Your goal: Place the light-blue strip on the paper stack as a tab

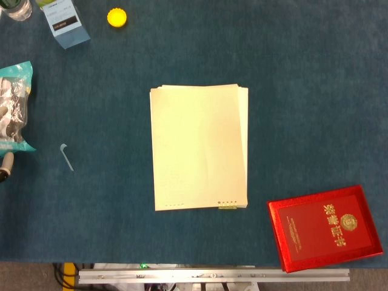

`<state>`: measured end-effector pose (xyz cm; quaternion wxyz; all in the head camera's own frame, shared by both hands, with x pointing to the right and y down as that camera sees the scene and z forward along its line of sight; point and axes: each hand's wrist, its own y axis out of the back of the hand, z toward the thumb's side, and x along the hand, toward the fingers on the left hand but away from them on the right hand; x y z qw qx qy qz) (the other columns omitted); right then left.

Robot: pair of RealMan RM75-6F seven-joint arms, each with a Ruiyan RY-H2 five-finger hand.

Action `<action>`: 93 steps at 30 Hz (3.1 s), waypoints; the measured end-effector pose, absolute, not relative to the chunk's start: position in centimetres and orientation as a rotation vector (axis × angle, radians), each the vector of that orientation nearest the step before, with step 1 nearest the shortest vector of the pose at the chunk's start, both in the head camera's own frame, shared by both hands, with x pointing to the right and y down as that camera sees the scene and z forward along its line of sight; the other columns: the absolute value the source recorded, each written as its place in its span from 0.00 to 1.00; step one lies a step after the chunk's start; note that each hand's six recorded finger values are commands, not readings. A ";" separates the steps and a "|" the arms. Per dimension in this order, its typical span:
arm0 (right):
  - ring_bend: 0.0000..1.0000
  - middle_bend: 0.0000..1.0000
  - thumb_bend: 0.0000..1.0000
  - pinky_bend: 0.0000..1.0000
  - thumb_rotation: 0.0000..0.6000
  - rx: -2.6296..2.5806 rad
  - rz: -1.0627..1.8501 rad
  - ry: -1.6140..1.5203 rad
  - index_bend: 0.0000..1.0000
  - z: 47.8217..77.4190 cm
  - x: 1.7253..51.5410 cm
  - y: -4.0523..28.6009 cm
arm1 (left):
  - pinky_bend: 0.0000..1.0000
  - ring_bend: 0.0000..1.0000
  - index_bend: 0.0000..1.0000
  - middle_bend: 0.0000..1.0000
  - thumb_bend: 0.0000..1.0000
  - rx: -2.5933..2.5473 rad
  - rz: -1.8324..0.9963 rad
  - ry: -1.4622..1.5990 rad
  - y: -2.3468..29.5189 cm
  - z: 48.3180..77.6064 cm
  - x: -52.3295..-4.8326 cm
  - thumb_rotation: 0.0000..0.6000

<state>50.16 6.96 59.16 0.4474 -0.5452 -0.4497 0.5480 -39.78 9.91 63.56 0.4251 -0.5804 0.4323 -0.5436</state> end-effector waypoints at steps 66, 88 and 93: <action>0.46 0.42 0.38 0.44 1.00 -1.370 1.325 -1.172 0.37 58.8 48.0 4.0 | 0.99 0.98 0.38 0.97 0.37 -1.562 -1.050 0.213 5.2 72.1 -36.0 1.00; 0.47 0.42 0.38 0.44 1.00 -1.347 1.353 -1.178 0.37 59.0 47.9 4.6 | 0.99 0.98 0.38 0.97 0.34 -1.598 -1.013 0.112 5.0 75.0 -36.5 1.00; 0.47 0.42 0.38 0.44 1.00 -1.346 1.345 -1.174 0.37 58.9 47.6 4.6 | 0.99 0.98 0.40 0.97 0.34 -1.609 -1.013 0.114 5.2 75.4 -36.5 1.00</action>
